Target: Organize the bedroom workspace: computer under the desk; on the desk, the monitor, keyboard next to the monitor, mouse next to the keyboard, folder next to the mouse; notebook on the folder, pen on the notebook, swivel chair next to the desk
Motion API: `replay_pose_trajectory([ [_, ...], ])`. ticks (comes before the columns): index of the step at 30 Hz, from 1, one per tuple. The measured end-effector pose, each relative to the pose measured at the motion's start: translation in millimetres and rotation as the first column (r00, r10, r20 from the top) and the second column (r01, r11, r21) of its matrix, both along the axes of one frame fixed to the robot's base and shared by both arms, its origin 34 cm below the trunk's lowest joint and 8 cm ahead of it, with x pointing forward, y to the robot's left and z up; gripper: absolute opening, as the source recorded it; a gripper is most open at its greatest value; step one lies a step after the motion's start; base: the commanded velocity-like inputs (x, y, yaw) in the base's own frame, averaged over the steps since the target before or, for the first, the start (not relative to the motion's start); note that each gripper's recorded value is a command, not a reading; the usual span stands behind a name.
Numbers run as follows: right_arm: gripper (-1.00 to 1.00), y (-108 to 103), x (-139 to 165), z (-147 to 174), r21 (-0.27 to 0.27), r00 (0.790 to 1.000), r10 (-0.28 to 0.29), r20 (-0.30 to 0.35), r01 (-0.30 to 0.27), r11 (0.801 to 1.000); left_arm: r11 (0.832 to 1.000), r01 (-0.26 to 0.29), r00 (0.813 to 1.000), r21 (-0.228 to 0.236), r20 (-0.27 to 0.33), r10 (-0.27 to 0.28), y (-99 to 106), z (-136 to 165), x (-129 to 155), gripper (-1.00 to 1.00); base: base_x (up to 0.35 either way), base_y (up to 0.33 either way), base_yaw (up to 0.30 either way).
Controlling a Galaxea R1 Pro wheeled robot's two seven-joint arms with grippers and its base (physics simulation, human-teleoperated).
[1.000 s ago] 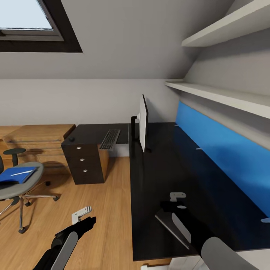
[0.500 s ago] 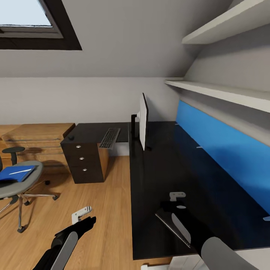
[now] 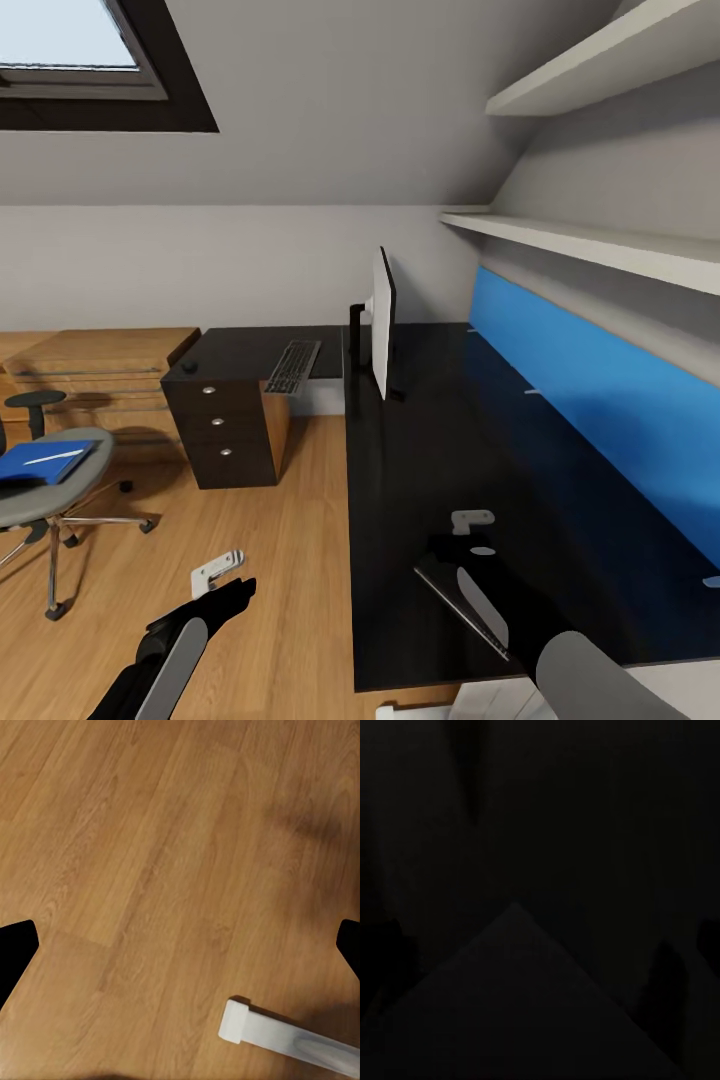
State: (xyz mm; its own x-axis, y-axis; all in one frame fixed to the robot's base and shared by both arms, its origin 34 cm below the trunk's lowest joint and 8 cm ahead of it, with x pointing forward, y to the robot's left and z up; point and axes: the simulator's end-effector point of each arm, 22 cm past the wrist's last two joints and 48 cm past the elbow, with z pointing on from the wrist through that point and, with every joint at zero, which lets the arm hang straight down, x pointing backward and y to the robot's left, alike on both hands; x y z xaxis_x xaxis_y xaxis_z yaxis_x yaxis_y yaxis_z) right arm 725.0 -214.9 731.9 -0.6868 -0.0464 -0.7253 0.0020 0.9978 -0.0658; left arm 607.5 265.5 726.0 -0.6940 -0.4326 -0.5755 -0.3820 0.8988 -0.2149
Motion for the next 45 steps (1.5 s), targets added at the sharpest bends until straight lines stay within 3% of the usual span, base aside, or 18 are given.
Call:
replay_pose_trajectory([
  [45, 1.0, -1.3, 0.6, 0.3, -0.007, 1.0, 0.0, 0.004, 0.0, 1.0, 1.0, 0.003, 1.0, 0.006, -0.008, -0.003, 2.4, -3.4, -1.9, 1.0, -0.072, 0.0, 0.0],
])
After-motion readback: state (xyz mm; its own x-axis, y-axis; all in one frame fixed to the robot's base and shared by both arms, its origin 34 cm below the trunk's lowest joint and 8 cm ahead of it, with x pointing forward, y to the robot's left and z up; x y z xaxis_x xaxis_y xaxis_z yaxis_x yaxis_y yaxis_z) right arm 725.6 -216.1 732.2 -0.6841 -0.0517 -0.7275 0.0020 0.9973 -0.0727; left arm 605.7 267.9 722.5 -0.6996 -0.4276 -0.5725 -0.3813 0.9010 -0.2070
